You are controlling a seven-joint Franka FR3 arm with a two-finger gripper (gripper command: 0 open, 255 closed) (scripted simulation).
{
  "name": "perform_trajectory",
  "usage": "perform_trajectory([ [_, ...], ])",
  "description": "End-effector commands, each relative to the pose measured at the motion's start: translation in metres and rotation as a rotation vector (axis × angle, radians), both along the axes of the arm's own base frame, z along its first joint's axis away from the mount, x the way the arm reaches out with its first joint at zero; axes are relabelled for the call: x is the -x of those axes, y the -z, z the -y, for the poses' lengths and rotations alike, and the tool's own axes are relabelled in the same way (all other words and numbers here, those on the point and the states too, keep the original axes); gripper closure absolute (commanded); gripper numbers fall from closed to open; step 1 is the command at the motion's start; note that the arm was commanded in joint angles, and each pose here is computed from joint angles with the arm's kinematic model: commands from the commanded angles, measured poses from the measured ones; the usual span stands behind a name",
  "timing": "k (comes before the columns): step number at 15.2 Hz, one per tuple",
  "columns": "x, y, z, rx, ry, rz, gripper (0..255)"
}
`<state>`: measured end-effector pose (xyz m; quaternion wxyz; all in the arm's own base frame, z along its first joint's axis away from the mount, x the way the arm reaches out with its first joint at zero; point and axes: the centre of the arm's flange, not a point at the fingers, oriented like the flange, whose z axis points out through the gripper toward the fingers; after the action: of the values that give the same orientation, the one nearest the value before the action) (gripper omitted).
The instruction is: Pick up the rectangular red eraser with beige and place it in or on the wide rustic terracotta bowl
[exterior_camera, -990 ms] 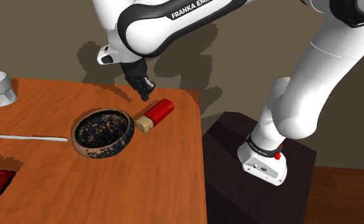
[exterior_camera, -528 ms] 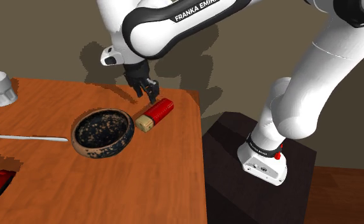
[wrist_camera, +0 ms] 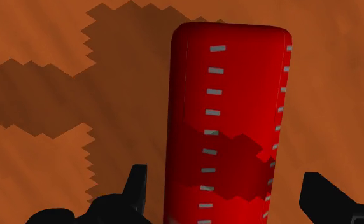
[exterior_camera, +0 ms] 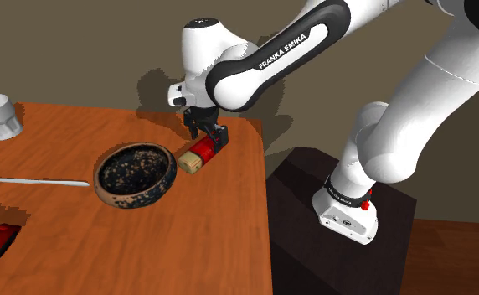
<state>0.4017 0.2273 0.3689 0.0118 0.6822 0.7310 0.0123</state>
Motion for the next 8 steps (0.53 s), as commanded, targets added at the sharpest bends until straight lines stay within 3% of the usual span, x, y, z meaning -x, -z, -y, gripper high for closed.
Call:
perform_trajectory([
  [1,0.000,0.011,0.001,-0.004,0.000,0.004,0],
  [8,-0.001,0.030,0.001,-0.004,0.000,0.004,0],
])
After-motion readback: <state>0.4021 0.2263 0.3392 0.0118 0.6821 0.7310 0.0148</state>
